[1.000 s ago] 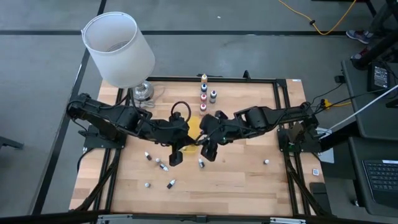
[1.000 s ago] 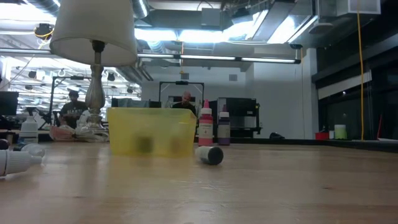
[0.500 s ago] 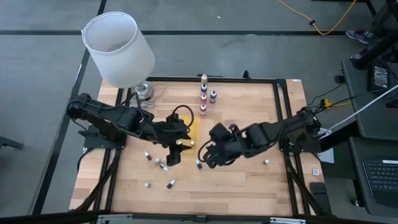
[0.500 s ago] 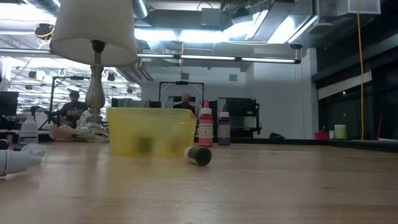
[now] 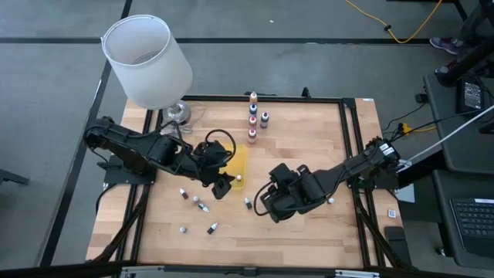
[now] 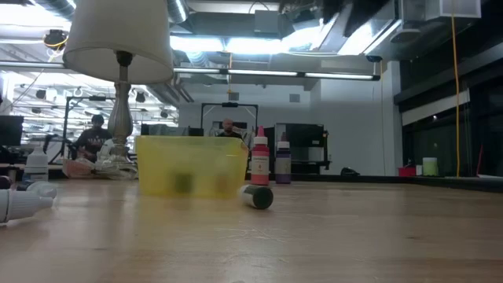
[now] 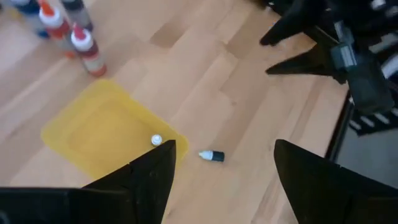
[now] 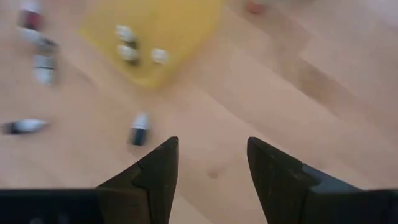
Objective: Pick & Place food coloring
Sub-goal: Put the small black bottle into the yellow bin
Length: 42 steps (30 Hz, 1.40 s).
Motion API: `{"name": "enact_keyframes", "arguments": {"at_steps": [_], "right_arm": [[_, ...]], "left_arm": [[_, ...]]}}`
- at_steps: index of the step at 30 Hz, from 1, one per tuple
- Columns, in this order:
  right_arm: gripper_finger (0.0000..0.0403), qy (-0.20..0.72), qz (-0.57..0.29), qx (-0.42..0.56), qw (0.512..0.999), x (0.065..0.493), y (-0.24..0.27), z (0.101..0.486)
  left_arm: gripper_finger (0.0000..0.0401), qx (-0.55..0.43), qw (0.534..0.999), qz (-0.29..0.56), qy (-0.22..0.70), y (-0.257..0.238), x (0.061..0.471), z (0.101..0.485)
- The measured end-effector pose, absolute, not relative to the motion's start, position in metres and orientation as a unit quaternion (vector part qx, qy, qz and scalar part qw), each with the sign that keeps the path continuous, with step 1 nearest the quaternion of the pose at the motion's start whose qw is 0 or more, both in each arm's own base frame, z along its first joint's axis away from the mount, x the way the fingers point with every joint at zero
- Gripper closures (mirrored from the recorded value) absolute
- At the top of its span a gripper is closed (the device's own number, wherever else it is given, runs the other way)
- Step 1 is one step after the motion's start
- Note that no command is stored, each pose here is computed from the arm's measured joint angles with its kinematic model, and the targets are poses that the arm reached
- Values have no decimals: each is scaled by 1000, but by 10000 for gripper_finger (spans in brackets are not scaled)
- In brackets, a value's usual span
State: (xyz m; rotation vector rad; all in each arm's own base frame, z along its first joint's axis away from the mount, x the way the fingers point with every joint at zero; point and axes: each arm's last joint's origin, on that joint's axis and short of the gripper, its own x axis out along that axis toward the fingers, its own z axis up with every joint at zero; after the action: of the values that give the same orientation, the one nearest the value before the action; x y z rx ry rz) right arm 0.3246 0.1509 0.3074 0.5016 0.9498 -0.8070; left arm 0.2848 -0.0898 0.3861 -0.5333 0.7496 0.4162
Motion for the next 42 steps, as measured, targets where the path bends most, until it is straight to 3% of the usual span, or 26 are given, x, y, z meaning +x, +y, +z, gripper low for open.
{"name": "enact_keyframes", "arguments": {"at_steps": [7,13,28,42], "right_arm": [[211,502,-369,164,765,313,149,301],[211,559,-322,99,758,303,159,297],[211,555,-283,32,782,280,192,297],[211,525,-253,43,812,279,209,298]], "left_arm": [[139,-336,834,273,342,-98,303,365],[139,-451,743,324,374,-108,329,328],[139,-542,587,443,407,-122,370,246],[139,-571,575,441,385,-123,377,243]]}}
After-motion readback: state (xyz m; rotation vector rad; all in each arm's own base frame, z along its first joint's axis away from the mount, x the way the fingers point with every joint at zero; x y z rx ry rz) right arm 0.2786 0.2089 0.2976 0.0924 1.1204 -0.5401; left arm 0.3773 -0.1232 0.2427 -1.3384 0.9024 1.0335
